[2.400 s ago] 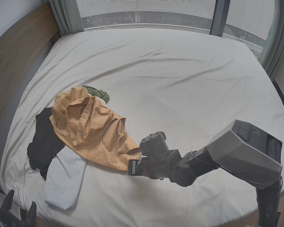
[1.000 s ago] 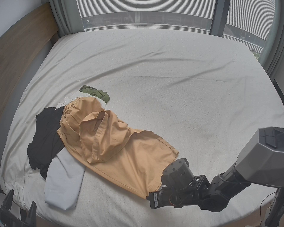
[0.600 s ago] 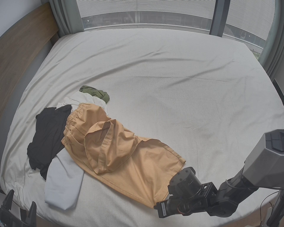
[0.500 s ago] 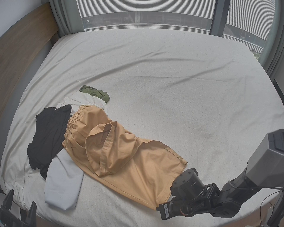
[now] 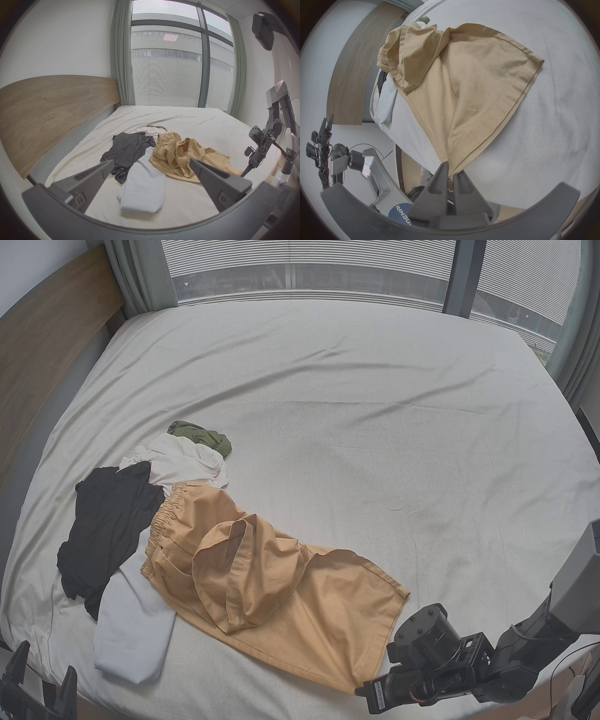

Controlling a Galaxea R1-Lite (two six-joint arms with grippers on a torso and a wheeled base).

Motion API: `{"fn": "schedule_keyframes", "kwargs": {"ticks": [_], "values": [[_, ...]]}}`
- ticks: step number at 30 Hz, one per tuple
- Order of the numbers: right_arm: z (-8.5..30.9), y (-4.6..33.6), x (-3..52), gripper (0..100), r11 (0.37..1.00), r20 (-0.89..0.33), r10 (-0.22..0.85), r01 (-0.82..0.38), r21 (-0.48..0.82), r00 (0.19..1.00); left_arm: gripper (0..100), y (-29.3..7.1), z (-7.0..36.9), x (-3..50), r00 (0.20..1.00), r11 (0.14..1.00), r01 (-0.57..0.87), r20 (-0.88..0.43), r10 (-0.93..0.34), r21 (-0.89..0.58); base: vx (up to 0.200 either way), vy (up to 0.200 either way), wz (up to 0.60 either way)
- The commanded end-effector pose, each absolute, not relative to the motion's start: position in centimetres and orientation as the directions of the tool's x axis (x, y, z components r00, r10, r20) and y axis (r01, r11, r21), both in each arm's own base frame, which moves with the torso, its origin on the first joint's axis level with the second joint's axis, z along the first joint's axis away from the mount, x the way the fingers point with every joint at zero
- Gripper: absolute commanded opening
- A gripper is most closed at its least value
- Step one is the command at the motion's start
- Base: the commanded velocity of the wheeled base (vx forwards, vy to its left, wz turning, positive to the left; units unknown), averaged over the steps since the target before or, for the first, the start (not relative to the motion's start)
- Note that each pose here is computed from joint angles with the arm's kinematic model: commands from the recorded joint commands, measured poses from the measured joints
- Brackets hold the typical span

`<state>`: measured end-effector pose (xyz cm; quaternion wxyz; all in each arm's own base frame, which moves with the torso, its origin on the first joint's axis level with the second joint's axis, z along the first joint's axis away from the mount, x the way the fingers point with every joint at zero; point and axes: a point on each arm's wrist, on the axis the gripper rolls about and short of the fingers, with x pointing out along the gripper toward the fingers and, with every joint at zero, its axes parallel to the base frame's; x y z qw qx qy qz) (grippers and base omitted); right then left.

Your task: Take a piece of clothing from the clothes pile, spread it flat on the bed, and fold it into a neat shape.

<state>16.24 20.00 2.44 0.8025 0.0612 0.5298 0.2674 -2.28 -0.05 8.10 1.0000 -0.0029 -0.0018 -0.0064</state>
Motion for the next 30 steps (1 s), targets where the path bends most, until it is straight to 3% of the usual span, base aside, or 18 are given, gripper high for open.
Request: {"fn": "schedule_keyframes", "kwargs": {"ticks": [1, 15, 30], "values": [[2.6, 19.0, 15.7, 0, 0.854, -0.824, 0.486, -0.356, 0.379, 0.291, 100, 0.0, 7.6, -2.3, 1.0, 1.0, 0.012, 0.002, -0.012, -0.006, 0.0, 0.0, 0.0], [3.4, 14.3, 16.5, 0, 0.898, -0.826, 0.431, -0.267, 0.351, 0.363, 100, 0.0, 7.6, -2.3, 1.0, 1.0, 0.012, 0.002, -0.012, -0.006, 0.0, 0.0, 0.0], [3.7, 11.8, 15.6, 0, 0.907, -0.831, 0.415, -0.236, 0.348, 0.37, 100, 0.0, 7.6, -2.3, 1.0, 1.0, 0.012, 0.002, -0.012, -0.006, 0.0, 0.0, 0.0]]}}
